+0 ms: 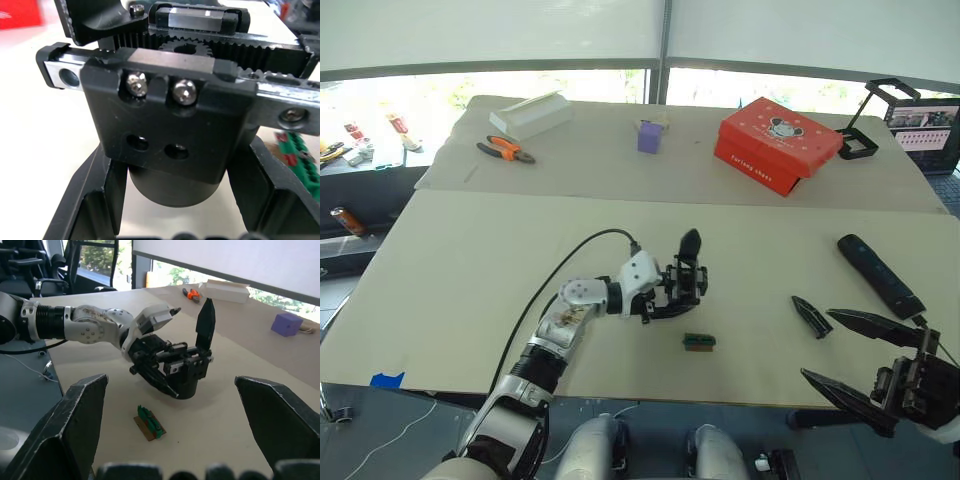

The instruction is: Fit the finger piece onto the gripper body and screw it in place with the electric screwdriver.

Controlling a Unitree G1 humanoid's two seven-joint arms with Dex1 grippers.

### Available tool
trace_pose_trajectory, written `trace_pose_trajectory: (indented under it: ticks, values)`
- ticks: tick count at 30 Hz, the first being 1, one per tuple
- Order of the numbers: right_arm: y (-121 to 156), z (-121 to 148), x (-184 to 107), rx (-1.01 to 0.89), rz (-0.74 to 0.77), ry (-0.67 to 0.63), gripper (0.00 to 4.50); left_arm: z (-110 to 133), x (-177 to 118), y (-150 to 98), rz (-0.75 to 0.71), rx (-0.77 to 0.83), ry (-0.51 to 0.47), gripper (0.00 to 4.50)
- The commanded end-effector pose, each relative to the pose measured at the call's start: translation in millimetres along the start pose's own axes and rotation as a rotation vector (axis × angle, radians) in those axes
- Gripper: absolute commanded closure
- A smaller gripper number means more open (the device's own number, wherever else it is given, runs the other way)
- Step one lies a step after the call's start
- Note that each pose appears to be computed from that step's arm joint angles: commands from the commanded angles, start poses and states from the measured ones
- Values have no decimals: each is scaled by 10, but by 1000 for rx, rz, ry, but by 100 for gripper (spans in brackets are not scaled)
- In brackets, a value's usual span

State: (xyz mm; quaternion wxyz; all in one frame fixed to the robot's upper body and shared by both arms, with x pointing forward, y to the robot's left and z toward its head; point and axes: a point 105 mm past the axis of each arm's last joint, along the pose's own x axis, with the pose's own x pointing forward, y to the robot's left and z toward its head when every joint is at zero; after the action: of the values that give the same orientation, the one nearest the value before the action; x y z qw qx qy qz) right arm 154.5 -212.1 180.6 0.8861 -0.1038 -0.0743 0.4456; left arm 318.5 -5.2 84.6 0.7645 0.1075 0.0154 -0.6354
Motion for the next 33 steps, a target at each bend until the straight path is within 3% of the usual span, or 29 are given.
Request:
trace_pose_trajectory:
  ticks: [1,17,22,33]
  values:
    - [43,156,6,-77,-13,-29,0,224,102,33,-20,69,-58,217]
    - [98,147,-10,-83,-53,-19,0,91,348,-23,-41,102,-41,217]
    - [93,136,-3,-77,-54,-19,0,90,368,36,16,112,-50,217]
    - [103,113,-13,-33,-50,0,0,40,381,-26,-24,19,-61,217]
